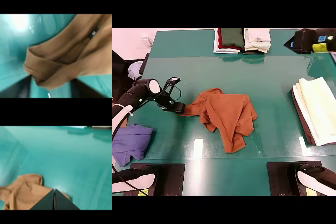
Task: Fold the shirts.
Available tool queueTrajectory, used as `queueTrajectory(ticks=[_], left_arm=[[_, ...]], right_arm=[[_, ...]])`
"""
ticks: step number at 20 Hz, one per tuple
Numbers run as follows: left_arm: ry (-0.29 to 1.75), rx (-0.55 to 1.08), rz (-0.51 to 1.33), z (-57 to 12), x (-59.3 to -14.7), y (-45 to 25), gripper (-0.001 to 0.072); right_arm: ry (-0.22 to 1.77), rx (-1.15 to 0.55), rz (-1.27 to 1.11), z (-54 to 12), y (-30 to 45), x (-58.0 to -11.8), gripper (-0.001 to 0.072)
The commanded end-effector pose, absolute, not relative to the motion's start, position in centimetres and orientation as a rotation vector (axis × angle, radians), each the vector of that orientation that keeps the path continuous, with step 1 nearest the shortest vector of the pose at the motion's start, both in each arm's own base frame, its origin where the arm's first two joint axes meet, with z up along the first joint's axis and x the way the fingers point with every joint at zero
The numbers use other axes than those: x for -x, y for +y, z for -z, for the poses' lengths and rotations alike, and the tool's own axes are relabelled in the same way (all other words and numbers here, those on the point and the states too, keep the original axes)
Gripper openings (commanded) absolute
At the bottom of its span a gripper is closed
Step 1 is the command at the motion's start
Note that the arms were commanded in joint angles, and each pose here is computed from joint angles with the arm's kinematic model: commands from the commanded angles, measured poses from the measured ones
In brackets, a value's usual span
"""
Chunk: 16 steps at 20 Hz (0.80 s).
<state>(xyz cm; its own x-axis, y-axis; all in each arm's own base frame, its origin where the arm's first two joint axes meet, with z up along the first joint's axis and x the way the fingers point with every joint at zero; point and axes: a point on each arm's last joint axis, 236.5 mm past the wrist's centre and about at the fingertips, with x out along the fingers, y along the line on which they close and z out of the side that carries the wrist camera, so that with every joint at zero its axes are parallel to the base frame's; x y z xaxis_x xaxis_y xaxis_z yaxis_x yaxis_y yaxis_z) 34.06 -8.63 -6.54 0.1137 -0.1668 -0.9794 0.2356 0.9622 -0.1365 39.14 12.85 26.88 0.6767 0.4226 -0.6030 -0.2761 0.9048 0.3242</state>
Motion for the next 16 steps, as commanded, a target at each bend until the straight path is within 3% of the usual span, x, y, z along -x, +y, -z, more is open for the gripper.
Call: queueTrajectory(ticks=[1, 7, 9, 12, 16], left_arm=[[1.409, -0.048, 0.298, 7.0, -34.6, -8.8, 0.0030], [1.390, -0.055, 0.306, 6.2, -34.8, -8.9, 0.0025], [1.390, -0.052, 0.306, 6.2, -34.8, -8.9, 0.0025], [1.390, -0.052, 0.307, 6.2, -34.8, -8.9, 0.0025], [1.393, -0.053, 0.307, 6.2, -34.7, -8.9, 0.0026]], right_arm=[[0.884, -0.210, -0.383, -22.4, 12.5, -38.7, 0.0017], [1.283, -0.213, -0.209, -5.3, 10.4, -34.1, 0.0042], [1.378, -0.223, -0.188, -0.7, 10.9, -31.8, 0.0430], [1.524, -0.233, -0.169, 4.2, 12.5, -28.7, 0.0449], [1.534, -0.323, -0.219, 7.1, 16.4, -29.2, 0.0448]])
